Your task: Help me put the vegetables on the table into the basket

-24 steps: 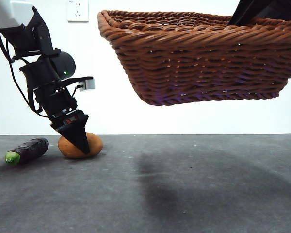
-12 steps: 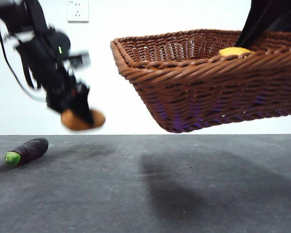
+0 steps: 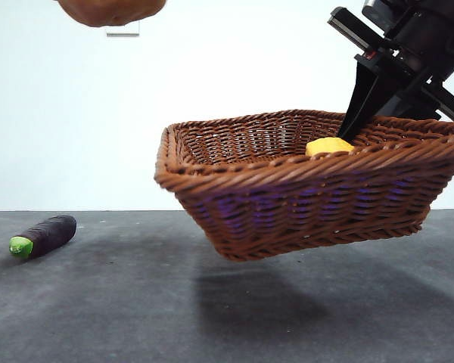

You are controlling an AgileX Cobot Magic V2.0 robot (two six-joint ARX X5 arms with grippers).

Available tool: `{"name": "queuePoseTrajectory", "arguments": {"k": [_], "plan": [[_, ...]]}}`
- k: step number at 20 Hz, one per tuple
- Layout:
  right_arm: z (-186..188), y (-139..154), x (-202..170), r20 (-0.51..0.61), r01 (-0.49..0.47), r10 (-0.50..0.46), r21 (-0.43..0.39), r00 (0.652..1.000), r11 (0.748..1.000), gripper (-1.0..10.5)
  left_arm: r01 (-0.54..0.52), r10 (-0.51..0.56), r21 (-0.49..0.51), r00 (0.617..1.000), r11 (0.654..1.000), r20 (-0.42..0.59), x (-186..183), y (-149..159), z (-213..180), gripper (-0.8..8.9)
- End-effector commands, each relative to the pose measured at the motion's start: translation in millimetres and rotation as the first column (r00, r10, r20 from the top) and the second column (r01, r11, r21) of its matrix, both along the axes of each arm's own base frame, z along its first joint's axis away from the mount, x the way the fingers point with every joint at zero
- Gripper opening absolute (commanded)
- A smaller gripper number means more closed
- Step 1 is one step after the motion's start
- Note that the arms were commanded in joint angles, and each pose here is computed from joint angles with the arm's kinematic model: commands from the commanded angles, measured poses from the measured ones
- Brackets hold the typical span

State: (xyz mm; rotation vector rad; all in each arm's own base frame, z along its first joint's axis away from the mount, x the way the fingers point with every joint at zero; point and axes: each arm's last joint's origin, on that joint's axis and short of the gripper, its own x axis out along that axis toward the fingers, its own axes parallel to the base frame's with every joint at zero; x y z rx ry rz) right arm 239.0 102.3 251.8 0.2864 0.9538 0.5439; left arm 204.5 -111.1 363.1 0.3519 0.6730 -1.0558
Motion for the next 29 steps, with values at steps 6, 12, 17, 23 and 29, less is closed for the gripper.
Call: {"name": "queuePoseTrajectory", "arguments": {"k": [6, 12, 17, 23, 29], "plan": [[-1, 2, 0, -0.024, -0.01, 0.011, 0.042, 1.0, 0.999, -0.1, 0.113, -0.118, 0.139, 0.993, 0.984, 0.024, -26, -102, -48, -0.07], [-1, 4, -1, -0.024, -0.037, 0.038, 0.045, 0.999, 0.998, -0.1, 0.094, -0.061, 0.266, 0.99, 0.959, -0.131, 1, -136, -109, -0.07], [-1, 5, -2, -0.02, -0.045, 0.046, 0.042, 0.999, 0.998, -0.1, 0.084, -0.034, 0.225, 0.975, 0.971, -0.217, 1, -139, -114, 4.3], [-1, 5, -2, -0.02, -0.045, 0.046, 0.041, 0.999, 0.998, -0.1, 0.055, -0.016, 0.194, 0.98, 0.979, -0.199, -3, -132, -88, 5.48], [-1, 5, -2, -0.02, -0.046, 0.047, 0.041, 0.999, 0.998, -0.1, -0.24, 0.242, 0.11, 0.97, 0.965, -0.002, -7, -75, -22, 5.48]]}}
